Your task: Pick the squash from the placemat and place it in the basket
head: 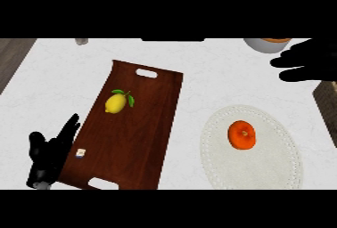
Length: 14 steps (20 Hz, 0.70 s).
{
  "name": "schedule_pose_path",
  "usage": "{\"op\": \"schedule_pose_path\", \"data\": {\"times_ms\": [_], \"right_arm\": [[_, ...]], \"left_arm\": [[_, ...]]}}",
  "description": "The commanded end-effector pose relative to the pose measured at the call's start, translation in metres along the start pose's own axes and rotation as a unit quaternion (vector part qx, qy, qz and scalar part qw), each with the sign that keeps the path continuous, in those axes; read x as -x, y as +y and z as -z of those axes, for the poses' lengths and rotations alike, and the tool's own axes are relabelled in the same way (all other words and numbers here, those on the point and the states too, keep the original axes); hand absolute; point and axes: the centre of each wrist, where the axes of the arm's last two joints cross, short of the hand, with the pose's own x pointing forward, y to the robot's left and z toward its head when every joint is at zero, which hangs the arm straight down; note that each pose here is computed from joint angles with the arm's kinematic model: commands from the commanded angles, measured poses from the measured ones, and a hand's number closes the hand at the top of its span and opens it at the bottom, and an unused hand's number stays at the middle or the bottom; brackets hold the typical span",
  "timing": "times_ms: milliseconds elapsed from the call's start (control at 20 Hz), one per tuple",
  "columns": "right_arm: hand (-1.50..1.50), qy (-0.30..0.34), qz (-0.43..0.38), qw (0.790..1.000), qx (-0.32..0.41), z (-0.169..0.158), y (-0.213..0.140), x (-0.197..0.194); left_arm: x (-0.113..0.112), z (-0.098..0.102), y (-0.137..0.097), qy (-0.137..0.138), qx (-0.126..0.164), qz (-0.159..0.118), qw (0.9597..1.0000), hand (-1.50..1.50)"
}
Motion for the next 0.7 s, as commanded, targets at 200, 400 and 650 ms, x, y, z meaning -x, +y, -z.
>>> {"op": "schedule_pose_path", "data": {"times_ms": [200, 400, 650], "right_arm": [[-1.50, 0.035, -0.025, 0.997, -0.067, -0.016, -0.022, 0.005], [-1.50, 0.012, -0.016, 0.997, -0.080, -0.001, -0.002, 0.012], [-1.50, 0.001, 0.012, 0.998, -0.061, 0.012, 0.022, 0.032]], "left_arm": [[0.034, -0.010, 0.001, 0.074, 0.000, -0.007, 0.9972, 0.00], [0.029, -0.006, -0.002, 0.081, 0.002, -0.010, 0.9967, 0.00], [0.021, -0.007, -0.021, 0.076, 0.012, -0.011, 0.9970, 0.00]]}}
